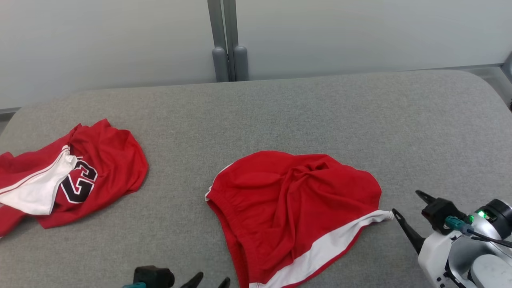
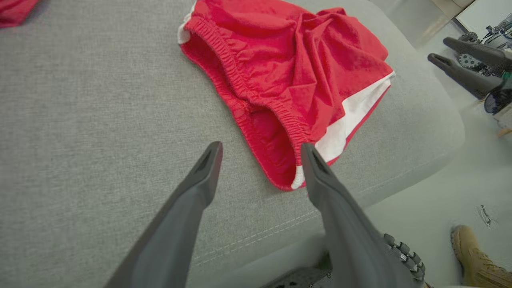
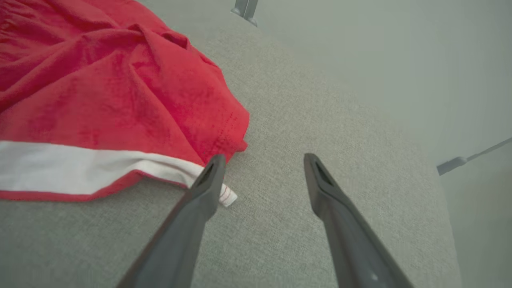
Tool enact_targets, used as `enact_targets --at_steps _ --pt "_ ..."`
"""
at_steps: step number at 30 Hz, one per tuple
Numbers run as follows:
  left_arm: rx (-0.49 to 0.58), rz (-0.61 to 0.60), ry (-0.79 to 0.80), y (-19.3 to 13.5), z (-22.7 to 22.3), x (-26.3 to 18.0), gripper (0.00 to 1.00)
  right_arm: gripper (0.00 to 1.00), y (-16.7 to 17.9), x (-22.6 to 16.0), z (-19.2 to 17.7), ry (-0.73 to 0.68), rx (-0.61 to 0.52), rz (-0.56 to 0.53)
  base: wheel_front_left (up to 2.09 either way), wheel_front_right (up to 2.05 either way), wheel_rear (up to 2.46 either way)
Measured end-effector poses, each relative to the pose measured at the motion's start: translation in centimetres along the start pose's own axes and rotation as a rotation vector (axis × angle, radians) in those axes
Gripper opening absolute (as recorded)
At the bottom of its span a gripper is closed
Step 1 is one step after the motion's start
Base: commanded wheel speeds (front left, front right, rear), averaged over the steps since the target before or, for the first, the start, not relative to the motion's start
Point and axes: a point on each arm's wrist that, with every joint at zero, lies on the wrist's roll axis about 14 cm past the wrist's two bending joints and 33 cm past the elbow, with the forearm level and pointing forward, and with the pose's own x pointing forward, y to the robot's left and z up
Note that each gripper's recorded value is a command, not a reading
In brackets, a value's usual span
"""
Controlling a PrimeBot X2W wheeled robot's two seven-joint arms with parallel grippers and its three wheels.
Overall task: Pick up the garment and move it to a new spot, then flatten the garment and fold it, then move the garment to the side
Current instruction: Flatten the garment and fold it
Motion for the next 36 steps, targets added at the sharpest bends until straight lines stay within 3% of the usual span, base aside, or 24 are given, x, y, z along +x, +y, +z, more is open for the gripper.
enact_targets --at_steps 4,7,17,36 --pt "-0.044 -0.055 0.124 -1.5 -2.3 0.6 1.00 1.00 2.3 0.3 -3.2 0.166 -0.037 0.126 0.00 0.00 0.00" --pt "-0.072 -0.088 0.198 -2.5 -3.9 0.9 1.00 1.00 3.0 0.5 -3.9 0.212 -0.043 0.177 0.00 0.00 0.00" --pt "-0.044 -0.107 0.268 -2.6 -5.2 2.8 1.00 1.00 3.2 2.9 -3.1 0.204 -0.112 0.240 0.00 0.00 0.00" --pt "-0.077 -0.134 0.316 -2.3 -6.5 4.8 1.00 1.00 4.6 4.3 -4.8 0.237 -0.062 0.300 0.00 0.00 0.00"
